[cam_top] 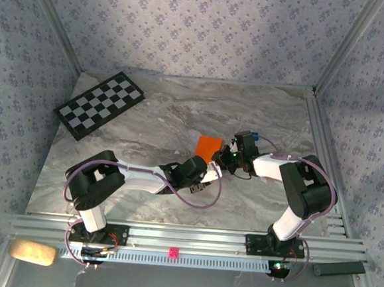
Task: Fold a paper plane with a square sheet of paper (pick it up from the middle)
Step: Fold the triangle a second time at the center of the table.
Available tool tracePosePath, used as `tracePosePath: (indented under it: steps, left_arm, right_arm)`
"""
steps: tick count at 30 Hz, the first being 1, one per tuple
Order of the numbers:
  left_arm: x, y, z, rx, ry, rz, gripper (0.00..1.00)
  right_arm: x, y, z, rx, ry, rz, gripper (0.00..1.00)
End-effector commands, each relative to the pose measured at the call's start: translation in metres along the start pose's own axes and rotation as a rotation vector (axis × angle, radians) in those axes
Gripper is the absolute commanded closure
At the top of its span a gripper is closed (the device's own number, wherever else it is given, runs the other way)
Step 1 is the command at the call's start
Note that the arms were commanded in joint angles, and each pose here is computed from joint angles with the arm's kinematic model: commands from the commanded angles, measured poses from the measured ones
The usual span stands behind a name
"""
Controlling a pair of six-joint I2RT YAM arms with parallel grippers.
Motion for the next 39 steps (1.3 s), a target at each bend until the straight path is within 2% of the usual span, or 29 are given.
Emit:
tracePosePath:
  steps: [1,3,8,13,25,33,35,39]
  left_arm:
    - [0.005,-0.001,-0.02,-0.057,0.001,-0.03,0.67]
    - [0.007,-0.001,-0.021,-0.061,0.001,-0.037,0.63]
    - [0.009,-0.001,-0.024,-0.073,-0.001,-0.05,0.63]
    - [0.009,-0.001,-0.025,-0.071,-0.002,-0.054,0.65]
    - [0.011,-0.002,-0.02,-0.035,-0.02,-0.052,0.87]
    - [0.027,-0.009,-0.021,-0.008,-0.242,0.014,0.99]
    - [0.031,-0.012,-0.021,0.0,-0.322,0.049,1.0]
    - [0.034,-0.014,-0.017,0.027,-0.461,0.125,1.0]
  right_arm:
    - [0.004,-0.006,-0.001,-0.003,-0.01,-0.011,0.9]
    - [0.004,-0.006,-0.001,-0.005,-0.012,-0.012,0.9]
    - [0.004,-0.006,-0.001,-0.007,-0.011,-0.01,0.89]
    - [0.004,-0.007,-0.001,-0.008,-0.012,-0.011,0.89]
    - [0.003,-0.007,-0.001,-0.01,-0.013,-0.009,0.88]
    - [-0.005,-0.017,-0.004,-0.038,-0.026,0.036,0.77]
    - [-0.011,-0.024,-0.006,-0.059,-0.029,0.064,0.71]
    - [-0.022,-0.04,-0.011,-0.108,-0.02,0.095,0.64]
Point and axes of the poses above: each hand's point on the last joint's axis, 136 mm out from that joint toward the fingers, its own y axis out along the fingers, its own x axis along the line the jaws close on, z = x × y, the point moved 4 cm from there along -y, back along the fingers, and after that the axes turned 5 degrees about -y, right-handed, at the moved point
